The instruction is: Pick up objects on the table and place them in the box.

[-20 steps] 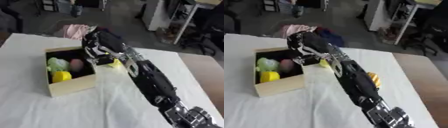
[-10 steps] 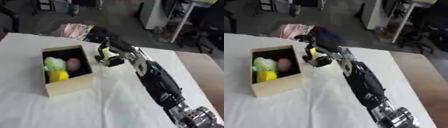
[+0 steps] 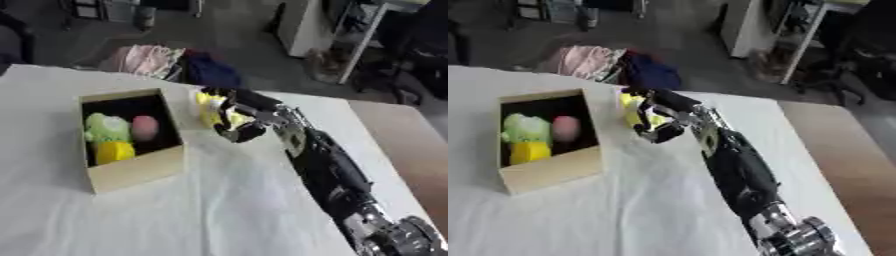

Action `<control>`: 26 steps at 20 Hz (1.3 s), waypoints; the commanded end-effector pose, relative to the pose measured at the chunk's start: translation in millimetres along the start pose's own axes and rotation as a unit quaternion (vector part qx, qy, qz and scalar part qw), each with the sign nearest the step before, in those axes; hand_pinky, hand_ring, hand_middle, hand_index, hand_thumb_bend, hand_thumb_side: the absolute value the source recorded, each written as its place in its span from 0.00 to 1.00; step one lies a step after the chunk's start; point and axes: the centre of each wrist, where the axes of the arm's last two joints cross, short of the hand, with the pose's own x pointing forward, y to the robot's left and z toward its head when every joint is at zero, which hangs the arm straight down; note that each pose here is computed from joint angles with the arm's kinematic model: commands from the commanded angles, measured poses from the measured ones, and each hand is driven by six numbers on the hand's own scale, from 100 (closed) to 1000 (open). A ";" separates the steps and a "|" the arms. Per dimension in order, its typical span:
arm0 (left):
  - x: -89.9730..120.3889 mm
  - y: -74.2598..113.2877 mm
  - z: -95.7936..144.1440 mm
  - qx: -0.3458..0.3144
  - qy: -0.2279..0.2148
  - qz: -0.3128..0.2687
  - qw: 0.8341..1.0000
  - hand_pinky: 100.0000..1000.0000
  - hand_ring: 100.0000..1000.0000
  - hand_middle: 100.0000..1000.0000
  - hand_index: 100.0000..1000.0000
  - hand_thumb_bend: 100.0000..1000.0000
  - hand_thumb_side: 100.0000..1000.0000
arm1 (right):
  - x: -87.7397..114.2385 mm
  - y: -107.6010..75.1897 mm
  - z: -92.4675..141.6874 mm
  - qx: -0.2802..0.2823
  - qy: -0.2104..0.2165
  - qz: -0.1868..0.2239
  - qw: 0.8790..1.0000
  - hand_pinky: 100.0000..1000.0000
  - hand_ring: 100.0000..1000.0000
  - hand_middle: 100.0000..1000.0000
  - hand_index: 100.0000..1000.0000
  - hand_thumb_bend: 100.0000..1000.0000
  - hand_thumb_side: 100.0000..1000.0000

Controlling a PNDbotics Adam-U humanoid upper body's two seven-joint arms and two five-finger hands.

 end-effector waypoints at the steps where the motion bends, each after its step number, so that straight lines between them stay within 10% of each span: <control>1: 6.4 2.7 -3.1 -0.004 -0.011 -0.011 1.000 0.71 0.66 0.52 0.71 0.00 0.56 | -8.2 -25.5 7.3 -0.031 0.006 0.021 0.999 0.91 0.91 0.85 0.96 0.00 0.36; 6: 6.1 2.7 -2.0 -0.003 -0.009 -0.012 1.000 0.71 0.66 0.52 0.71 0.00 0.56 | -7.4 -36.9 8.9 -0.075 -0.015 -0.003 0.997 0.88 0.86 0.79 0.82 0.00 0.52; 13: 6.1 3.0 -1.7 0.000 -0.010 -0.011 1.000 0.71 0.66 0.52 0.71 0.00 0.56 | -7.2 -43.6 10.9 -0.055 -0.008 -0.013 0.998 0.89 0.90 0.89 1.00 0.00 0.45; 17: 6.2 2.6 -2.4 -0.001 -0.011 -0.011 1.000 0.71 0.65 0.52 0.71 0.00 0.56 | -9.3 -35.8 11.9 -0.009 0.012 0.010 1.000 0.88 0.92 0.95 1.00 0.00 0.29; 26: 6.9 1.8 -5.4 -0.004 -0.016 -0.011 1.000 0.71 0.65 0.51 0.71 0.00 0.56 | -11.0 -12.1 10.1 0.027 0.067 0.039 0.997 0.88 0.93 0.97 1.00 0.00 0.28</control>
